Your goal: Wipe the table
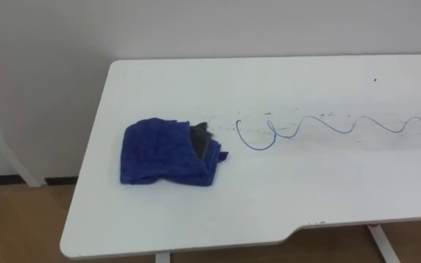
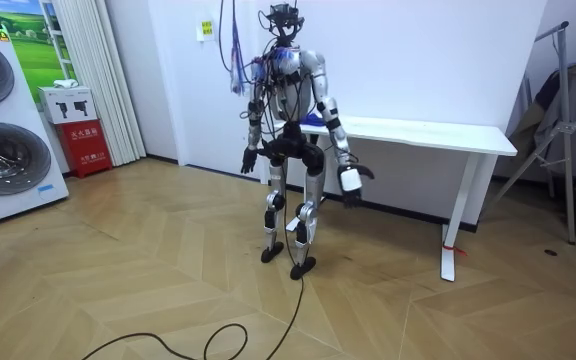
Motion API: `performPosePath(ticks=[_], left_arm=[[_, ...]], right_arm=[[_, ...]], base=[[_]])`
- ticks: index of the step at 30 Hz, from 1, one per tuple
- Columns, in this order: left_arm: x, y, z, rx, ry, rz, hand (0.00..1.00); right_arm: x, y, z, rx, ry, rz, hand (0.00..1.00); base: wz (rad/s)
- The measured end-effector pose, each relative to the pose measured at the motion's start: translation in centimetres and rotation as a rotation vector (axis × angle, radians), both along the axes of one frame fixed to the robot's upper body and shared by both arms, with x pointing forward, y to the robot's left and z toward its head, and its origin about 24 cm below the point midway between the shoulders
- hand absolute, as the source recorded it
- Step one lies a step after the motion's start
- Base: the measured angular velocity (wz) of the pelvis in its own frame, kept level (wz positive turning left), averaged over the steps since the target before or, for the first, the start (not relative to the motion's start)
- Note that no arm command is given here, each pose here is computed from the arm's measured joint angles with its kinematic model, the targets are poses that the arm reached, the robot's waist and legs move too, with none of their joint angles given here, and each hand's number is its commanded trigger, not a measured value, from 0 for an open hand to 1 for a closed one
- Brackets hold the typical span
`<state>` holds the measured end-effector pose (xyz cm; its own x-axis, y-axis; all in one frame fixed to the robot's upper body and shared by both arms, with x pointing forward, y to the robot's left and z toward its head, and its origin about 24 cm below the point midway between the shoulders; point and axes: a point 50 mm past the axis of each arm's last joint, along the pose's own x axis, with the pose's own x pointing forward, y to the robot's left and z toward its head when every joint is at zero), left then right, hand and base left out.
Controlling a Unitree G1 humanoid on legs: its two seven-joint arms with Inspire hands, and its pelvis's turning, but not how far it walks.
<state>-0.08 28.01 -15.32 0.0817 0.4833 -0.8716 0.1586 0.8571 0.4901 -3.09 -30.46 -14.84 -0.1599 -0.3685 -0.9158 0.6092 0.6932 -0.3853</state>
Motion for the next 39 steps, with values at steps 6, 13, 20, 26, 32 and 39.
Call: performPosePath(ticks=[6, 13, 20, 26, 32, 39], left_arm=[[1.4, 1.7, 0.8, 0.079, -0.061, -0.029, 0.00], [2.1, 1.3, 0.8, 0.085, -0.078, -0.076, 0.00], [2.5, 0.3, 0.5, 0.075, -0.081, -0.147, 0.00], [3.0, -0.7, 0.2, 0.048, -0.080, -0.213, 0.00], [3.4, -1.5, 0.0, 0.029, -0.083, -0.235, 0.00], [4.9, -2.0, 0.0, 0.009, -0.101, -0.292, 0.00]], right_arm=[[7.0, -6.0, 3.4, -0.302, -0.151, 0.031, 0.00], [20.1, -7.6, 11.8, -0.723, -0.533, 0.309, 0.00], [27.5, -2.0, 20.0, -1.053, -0.835, 0.741, 0.00], [30.5, 4.6, 24.9, -1.209, -1.073, 1.022, 0.00], [31.4, 9.9, 26.7, -1.259, -1.206, 1.283, 0.00], [31.4, 15.3, 25.1, -1.202, -1.185, 1.624, 0.00]], base=[[-0.04], [-0.05], [0.00], [0.08], [0.11], [0.13]])
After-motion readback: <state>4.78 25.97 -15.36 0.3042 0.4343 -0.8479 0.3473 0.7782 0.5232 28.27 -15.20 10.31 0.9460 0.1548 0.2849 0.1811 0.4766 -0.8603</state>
